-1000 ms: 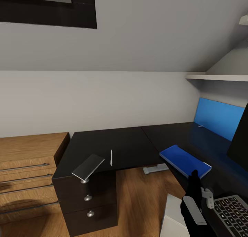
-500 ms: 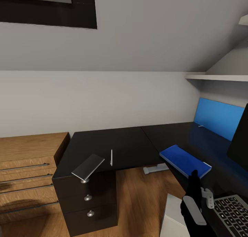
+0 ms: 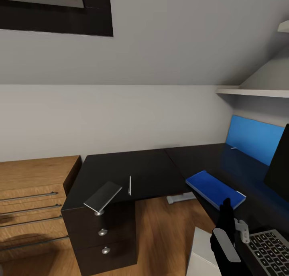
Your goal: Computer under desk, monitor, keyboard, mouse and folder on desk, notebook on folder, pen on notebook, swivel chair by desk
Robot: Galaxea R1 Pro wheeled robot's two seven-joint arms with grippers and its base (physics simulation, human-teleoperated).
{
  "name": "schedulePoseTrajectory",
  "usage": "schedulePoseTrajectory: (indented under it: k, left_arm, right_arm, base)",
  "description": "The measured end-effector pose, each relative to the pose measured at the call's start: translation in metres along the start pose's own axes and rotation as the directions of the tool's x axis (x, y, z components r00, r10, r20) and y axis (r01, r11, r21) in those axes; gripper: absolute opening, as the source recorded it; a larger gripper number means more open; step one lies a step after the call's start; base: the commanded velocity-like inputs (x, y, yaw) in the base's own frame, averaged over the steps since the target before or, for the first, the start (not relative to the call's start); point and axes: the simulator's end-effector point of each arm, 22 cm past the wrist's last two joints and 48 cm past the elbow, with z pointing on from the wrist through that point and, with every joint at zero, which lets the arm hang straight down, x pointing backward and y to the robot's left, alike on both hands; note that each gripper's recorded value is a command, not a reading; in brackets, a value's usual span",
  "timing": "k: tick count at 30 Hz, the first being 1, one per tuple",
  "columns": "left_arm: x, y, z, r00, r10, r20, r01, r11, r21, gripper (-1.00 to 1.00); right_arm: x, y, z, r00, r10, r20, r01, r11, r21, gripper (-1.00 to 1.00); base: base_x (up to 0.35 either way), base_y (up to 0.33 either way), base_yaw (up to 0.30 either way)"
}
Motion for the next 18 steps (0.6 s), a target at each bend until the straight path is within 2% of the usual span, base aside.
schedulePoseTrajectory:
  k: [18]
  left_arm:
    - [-0.019, -0.001, -0.025, 1.0, 0.0, -0.001, 0.0, 1.0, 0.0, 1.0]
  right_arm:
    - [-0.008, 0.03, -0.005, 1.0, 0.001, -0.003, -0.001, 1.0, 0.002, 1.0]
  base:
    - [0.0, 0.0, 0.0]
